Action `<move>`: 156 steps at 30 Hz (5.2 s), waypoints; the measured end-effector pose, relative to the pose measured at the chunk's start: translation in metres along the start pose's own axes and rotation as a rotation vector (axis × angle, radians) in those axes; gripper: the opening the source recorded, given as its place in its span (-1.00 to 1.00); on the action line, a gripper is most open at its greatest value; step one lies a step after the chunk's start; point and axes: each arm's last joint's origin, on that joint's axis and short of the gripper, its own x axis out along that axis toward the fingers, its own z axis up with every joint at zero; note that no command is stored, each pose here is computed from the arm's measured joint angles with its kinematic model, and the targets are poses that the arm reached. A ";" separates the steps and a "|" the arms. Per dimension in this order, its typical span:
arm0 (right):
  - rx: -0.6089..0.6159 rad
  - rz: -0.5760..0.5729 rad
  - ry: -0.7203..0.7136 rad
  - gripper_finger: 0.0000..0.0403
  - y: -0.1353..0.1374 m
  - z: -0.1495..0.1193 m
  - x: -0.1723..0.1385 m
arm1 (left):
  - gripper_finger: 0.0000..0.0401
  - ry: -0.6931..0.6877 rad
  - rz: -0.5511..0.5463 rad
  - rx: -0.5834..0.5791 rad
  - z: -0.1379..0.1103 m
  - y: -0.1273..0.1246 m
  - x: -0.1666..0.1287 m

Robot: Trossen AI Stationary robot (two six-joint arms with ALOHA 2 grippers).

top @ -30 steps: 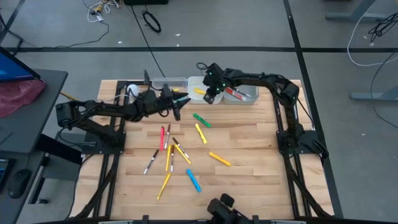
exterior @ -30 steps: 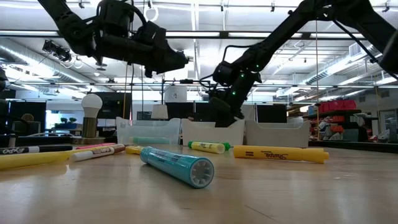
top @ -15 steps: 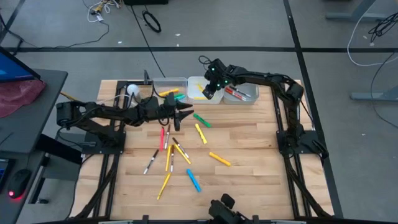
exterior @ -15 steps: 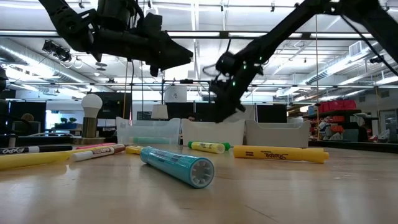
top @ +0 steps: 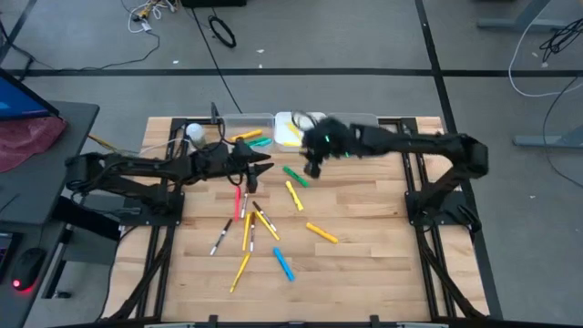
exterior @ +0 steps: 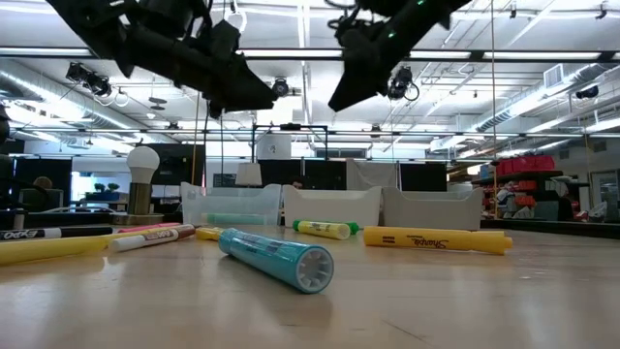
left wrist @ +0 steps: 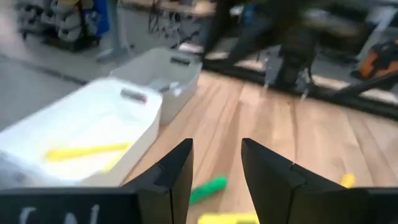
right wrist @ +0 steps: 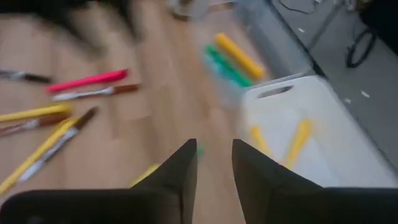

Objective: Pick & Place Markers
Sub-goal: Put the light brown marker pen into the gray bin

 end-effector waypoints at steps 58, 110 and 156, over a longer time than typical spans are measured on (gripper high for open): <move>-0.036 0.151 -0.258 0.15 0.117 -0.148 0.014 | -0.29 0.169 -0.136 0.127 -0.020 -0.037 -0.011; 0.015 0.166 -0.322 -0.05 0.117 -0.141 0.009 | -0.83 0.546 0.313 -0.297 -0.101 0.001 0.032; 0.090 0.262 -0.804 -0.15 0.128 -0.067 0.040 | -0.79 -0.478 -0.273 -0.017 0.009 -0.067 0.014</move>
